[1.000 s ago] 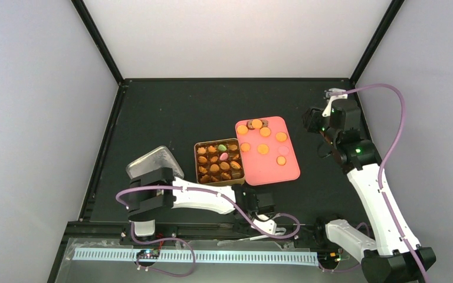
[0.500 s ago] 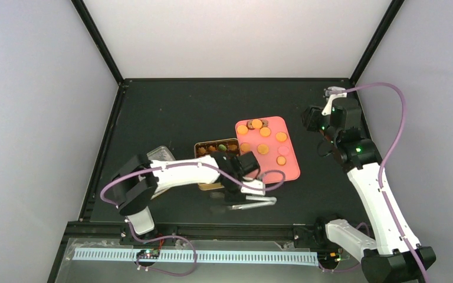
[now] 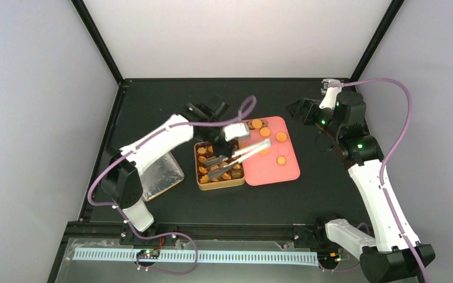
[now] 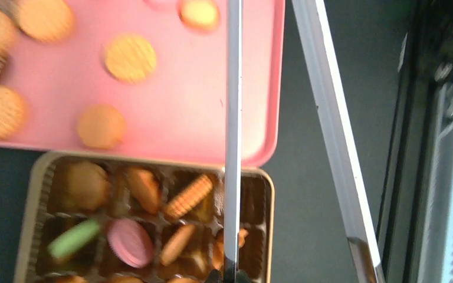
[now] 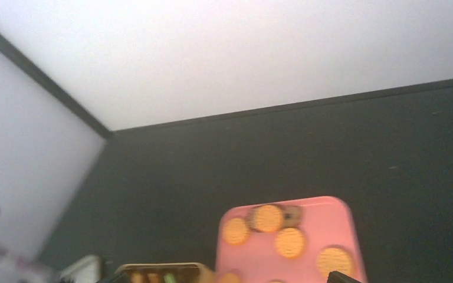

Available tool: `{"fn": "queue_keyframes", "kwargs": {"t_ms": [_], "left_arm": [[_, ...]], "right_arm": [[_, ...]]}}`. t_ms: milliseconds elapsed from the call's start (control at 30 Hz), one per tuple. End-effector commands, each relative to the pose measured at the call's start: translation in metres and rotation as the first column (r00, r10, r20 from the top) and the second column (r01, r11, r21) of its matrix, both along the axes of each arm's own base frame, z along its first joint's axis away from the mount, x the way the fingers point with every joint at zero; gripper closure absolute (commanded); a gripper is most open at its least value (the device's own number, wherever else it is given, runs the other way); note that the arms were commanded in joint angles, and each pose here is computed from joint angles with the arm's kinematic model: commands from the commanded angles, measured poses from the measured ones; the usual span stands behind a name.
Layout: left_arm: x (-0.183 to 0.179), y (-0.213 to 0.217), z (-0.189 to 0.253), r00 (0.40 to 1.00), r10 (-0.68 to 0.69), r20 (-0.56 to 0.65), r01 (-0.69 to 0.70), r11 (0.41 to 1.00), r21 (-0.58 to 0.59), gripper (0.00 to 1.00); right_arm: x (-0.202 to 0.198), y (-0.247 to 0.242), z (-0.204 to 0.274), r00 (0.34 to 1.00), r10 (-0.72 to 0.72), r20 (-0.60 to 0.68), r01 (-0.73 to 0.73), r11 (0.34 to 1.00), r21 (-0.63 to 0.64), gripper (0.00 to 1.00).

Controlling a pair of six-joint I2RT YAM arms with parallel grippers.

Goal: Pack the cookies
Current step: Pass from the left arm to the right

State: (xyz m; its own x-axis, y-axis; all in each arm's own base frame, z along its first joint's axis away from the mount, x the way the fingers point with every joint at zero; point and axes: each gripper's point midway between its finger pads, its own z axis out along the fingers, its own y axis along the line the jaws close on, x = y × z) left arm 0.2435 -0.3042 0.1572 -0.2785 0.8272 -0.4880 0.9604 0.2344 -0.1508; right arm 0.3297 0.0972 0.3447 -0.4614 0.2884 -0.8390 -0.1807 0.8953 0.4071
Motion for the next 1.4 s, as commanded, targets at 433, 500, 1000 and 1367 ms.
{"fn": "queue_keyframes", "kwargs": {"t_ms": [433,500,1000,1367], "left_arm": [[0.041,-0.025,0.181,0.952,-0.073,-0.299,-0.150,0.738,-0.657,0.98],[0.039,-0.025,0.183,0.949,-0.090,-0.302,-0.143,0.731,-0.668,0.98],[0.029,-0.028,0.178,0.940,-0.127,-0.316,-0.127,0.731,-0.671,0.98],[0.024,-0.029,0.169,0.937,-0.123,-0.326,-0.129,0.745,-0.654,0.98]], "right_arm": [[-0.063,0.095,0.060,0.713,0.605,0.355,-0.701,0.611,0.367,0.01],[-0.061,0.100,0.058,0.702,0.624,0.344,-0.712,0.603,0.359,0.02],[-0.057,0.154,0.044,0.612,0.727,0.312,-0.782,0.496,0.377,0.21],[-0.045,0.175,0.028,0.623,0.732,0.275,-0.759,0.481,0.439,0.43]]}}
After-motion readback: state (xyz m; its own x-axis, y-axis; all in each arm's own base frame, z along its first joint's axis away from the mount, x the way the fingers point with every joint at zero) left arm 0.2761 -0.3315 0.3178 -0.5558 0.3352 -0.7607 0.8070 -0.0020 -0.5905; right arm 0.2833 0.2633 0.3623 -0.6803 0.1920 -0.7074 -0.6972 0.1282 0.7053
